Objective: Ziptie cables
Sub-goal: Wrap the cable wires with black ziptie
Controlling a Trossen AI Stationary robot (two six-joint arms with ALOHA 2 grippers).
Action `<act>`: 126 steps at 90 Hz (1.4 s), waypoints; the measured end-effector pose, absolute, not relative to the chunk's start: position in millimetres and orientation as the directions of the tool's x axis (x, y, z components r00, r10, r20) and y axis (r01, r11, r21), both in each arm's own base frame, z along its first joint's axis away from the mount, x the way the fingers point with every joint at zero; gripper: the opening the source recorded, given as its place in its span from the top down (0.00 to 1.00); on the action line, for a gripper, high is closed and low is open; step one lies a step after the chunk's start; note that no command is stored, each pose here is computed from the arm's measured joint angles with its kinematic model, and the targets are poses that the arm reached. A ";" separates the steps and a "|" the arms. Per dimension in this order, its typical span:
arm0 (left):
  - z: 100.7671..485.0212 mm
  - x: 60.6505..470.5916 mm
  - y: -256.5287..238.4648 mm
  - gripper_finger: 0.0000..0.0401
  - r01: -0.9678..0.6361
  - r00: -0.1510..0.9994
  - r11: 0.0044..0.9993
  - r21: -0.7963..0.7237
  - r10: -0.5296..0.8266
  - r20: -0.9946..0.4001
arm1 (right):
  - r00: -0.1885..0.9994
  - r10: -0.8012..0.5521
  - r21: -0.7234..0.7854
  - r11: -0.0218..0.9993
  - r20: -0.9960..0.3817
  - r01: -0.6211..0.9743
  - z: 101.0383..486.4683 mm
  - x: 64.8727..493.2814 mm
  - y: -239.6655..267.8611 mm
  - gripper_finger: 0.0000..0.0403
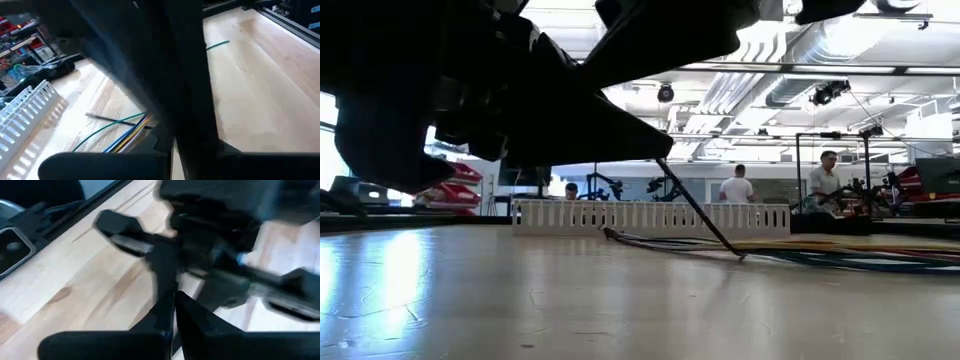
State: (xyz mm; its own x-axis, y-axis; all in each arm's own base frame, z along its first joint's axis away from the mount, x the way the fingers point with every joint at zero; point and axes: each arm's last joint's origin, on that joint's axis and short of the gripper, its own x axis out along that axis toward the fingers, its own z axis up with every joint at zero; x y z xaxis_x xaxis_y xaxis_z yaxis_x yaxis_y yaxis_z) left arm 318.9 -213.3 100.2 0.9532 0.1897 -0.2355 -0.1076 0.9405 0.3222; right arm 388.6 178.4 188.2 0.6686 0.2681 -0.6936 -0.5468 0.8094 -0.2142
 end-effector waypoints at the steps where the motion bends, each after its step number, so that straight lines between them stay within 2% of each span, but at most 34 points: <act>1: 100.0 318.9 -213.2 1.00 -0.108 0.953 0.941 0.322 0.190 -0.236 | 0.668 0.266 -0.215 0.810 -0.695 -0.546 188.0 388.2 178.8 1.00; 31: 96.9 321.8 -208.0 1.00 -0.105 0.946 0.960 0.261 0.177 -0.271 | 0.695 0.148 -0.292 0.831 -0.703 -0.473 209.7 371.2 182.9 1.00; 48: 96.4 322.5 -207.0 1.00 -0.101 0.945 0.960 0.261 0.175 -0.277 | 0.662 0.120 -0.259 0.858 -0.740 -0.444 209.7 363.0 184.9 1.00; 59: 96.0 324.2 -206.5 1.00 -0.057 0.947 0.968 0.244 0.130 -0.294 | 0.660 0.112 -0.237 0.878 -0.743 -0.416 208.8 360.3 189.2 1.00; 77: 96.9 330.4 -203.6 1.00 0.007 0.935 0.980 0.198 0.064 -0.350 | 0.609 -0.074 -0.223 0.960 -0.790 -0.172 195.6 347.4 184.2 1.00; 87: 99.4 341.7 -202.4 1.00 0.066 0.902 0.982 0.178 0.018 -0.431 | 0.563 -0.154 -0.200 0.980 -0.812 -0.020 180.0 331.3 173.4 1.00; 98: 105.1 355.5 -199.1 1.00 0.106 0.847 0.982 0.155 -0.007 -0.532 | 0.575 -0.198 -0.141 0.980 -0.794 0.144 178.5 308.2 160.8 1.00; 104: 107.9 361.1 -196.3 1.00 0.114 0.820 0.981 0.157 -0.004 -0.573 | 0.603 -0.188 -0.082 0.977 -0.776 0.199 176.6 295.7 153.5 0.99; 111: 110.7 367.0 -191.3 1.00 0.125 0.799 0.981 0.146 -0.013 -0.601 | 0.697 -0.129 0.030 0.977 -0.705 0.211 174.9 285.9 148.0 0.96; 120: 112.7 373.3 -183.8 1.00 0.140 0.789 0.984 0.112 -0.043 -0.613 | 0.829 0.010 0.169 0.980 -0.560 0.102 167.2 276.7 147.3 0.89; 126: 113.8 376.7 -179.5 1.00 0.145 0.784 0.985 0.096 -0.055 -0.618 | 0.880 0.080 0.208 0.978 -0.469 0.021 159.6 270.0 148.3 0.83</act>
State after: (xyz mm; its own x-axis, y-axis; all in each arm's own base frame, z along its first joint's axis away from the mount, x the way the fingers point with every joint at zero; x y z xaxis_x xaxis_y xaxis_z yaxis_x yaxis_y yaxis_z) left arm 376.7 -179.5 113.8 0.7840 -0.0549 -0.6183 0.1450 0.9847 0.0964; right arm 270.0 148.3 159.6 0.8798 0.0802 -0.4686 0.0215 0.9779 0.2078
